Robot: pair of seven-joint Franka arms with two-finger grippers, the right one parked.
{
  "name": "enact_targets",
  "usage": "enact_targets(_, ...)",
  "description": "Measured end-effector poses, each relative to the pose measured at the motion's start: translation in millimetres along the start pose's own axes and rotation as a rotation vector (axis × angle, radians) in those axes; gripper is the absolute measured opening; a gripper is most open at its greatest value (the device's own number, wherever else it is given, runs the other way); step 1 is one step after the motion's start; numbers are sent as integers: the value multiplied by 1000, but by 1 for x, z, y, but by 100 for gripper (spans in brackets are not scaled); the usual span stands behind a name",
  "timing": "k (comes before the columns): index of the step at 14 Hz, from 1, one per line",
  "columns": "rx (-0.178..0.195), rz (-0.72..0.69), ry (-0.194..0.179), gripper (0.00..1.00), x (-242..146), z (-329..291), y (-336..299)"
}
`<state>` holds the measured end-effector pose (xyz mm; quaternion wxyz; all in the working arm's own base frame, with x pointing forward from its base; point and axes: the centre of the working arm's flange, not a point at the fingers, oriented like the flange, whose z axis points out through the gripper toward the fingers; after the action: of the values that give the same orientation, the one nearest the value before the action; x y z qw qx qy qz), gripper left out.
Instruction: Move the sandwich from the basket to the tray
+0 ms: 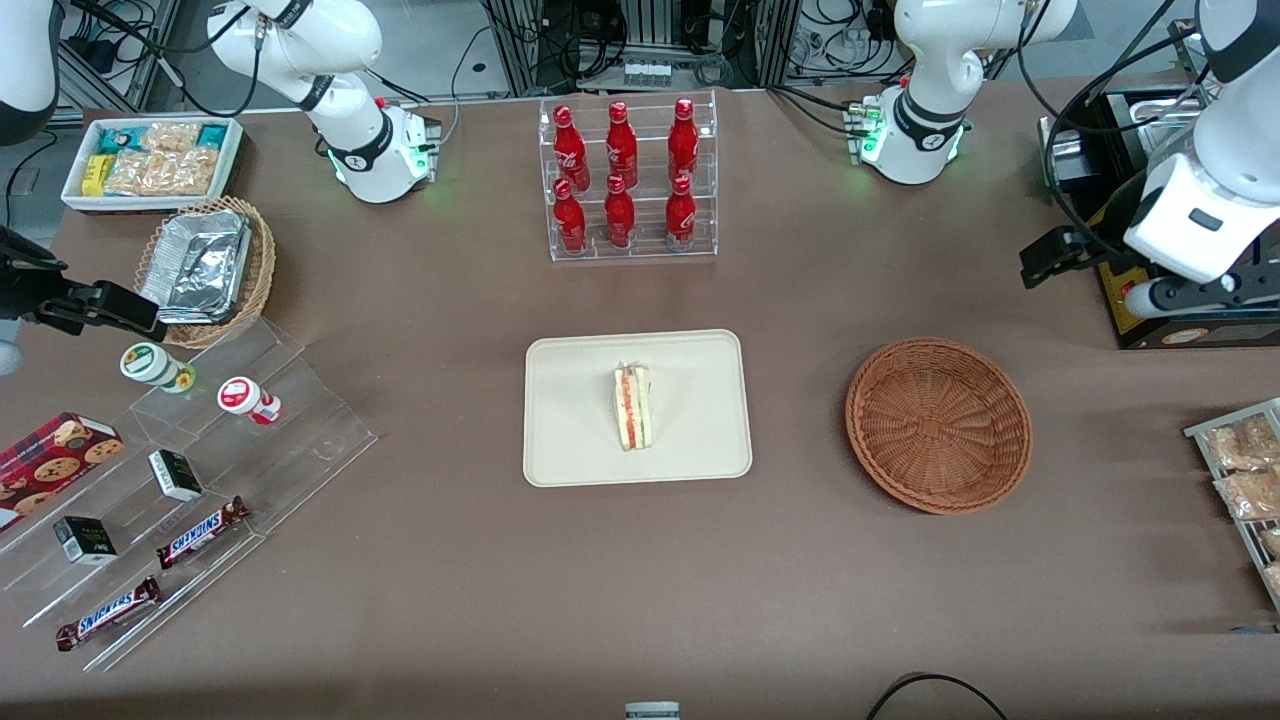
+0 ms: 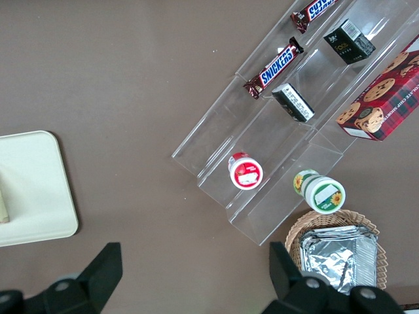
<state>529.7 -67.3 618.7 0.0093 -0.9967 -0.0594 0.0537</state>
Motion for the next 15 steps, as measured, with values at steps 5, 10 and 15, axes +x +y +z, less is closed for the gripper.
enact_targets(5,-10,54,-1,100,-6,1,-26)
enact_targets(10,-21,94,40,100,13,-6,-7)
enact_targets(15,-25,145,71,100,15,-19,-7)
